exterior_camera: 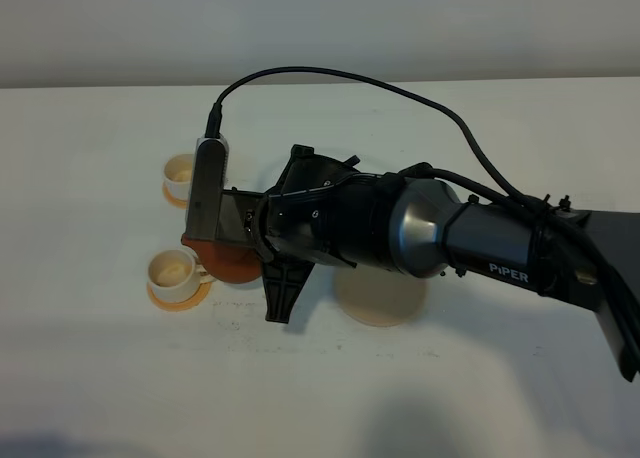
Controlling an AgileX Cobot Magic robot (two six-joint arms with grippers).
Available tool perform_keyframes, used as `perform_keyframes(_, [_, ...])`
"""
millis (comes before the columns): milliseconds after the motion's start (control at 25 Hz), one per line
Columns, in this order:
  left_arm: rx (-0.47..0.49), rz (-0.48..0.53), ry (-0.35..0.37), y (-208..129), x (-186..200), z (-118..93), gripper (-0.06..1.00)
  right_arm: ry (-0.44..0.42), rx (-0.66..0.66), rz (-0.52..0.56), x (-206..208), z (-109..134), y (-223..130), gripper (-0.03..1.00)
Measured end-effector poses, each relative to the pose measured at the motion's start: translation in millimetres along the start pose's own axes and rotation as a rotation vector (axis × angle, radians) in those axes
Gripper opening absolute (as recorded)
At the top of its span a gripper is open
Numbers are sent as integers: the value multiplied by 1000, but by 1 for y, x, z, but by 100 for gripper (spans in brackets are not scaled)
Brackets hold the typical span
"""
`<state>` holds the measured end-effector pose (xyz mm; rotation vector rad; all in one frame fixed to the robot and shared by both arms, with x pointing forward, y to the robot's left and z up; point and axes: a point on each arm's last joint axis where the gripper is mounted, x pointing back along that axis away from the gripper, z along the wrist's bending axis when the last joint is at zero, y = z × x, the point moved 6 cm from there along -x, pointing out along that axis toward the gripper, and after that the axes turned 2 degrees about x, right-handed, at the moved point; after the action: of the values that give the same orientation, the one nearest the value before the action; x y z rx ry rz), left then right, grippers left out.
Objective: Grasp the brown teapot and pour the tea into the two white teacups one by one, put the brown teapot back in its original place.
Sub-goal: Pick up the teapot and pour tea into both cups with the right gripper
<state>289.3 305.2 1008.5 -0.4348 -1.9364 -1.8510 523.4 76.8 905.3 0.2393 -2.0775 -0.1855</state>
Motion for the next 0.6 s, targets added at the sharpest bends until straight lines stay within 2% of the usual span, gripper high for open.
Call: perform_keyframes(600, [0, 0, 0, 0, 0, 0, 55, -52, 75, 0, 2, -2, 7, 10])
